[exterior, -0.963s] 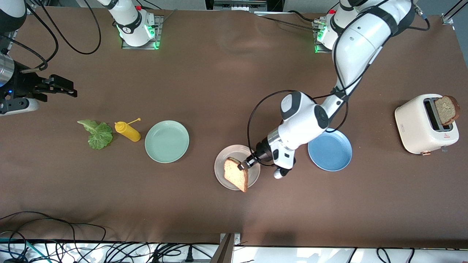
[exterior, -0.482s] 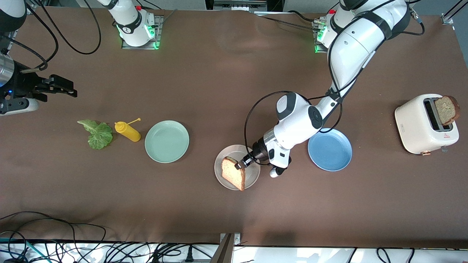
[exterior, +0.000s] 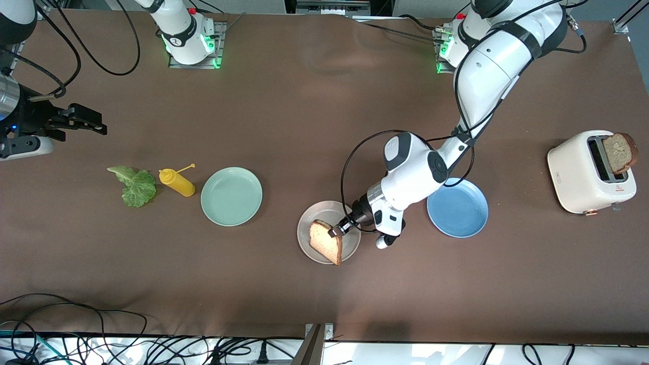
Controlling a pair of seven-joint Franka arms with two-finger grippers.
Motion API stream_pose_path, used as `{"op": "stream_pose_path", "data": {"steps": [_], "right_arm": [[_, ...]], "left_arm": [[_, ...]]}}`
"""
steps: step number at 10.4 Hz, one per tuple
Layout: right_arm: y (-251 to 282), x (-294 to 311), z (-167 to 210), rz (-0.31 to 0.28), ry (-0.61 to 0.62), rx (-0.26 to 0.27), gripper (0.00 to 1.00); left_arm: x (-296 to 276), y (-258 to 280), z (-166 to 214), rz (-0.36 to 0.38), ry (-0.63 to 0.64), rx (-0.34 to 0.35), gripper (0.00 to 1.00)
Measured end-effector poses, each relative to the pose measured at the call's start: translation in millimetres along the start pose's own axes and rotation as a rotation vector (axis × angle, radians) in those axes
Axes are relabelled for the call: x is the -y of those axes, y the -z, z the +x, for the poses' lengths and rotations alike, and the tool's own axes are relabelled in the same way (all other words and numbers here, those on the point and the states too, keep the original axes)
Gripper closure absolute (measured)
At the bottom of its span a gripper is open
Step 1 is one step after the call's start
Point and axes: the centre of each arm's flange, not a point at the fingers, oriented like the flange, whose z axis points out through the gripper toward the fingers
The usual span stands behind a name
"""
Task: Make sandwich on beige plate with both arms
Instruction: 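Lower the bread onto the beige plate and open the left gripper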
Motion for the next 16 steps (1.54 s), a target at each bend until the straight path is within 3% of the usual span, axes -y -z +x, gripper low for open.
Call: {"op": "stream_pose_path", "data": {"steps": [1, 2, 7, 8, 16], "right_arm": [[0.0, 0.0, 0.0, 0.0, 0.0, 0.0, 0.0], [0.0, 0.0, 0.0, 0.0, 0.0, 0.0, 0.0], [0.0, 0.0, 0.0, 0.0, 0.0, 0.0, 0.0], [0.0, 0.0, 0.0, 0.0, 0.0, 0.0, 0.0], [0.0, 0.0, 0.0, 0.0, 0.0, 0.0, 0.0]], "left_arm": [[-0.1, 0.0, 0.0, 0.0, 0.0, 0.0, 0.83], [-0.2, 0.1, 0.0, 0.0, 0.0, 0.0, 0.72], [7.3, 0.3, 12.2, 0.013, 0.003, -0.019, 0.05], [10.5, 1.2, 18.6, 0.025, -0.006, -0.029, 0.0], [27.3, 8.7, 35.5, 0.212, -0.093, 0.032, 0.0]]}}
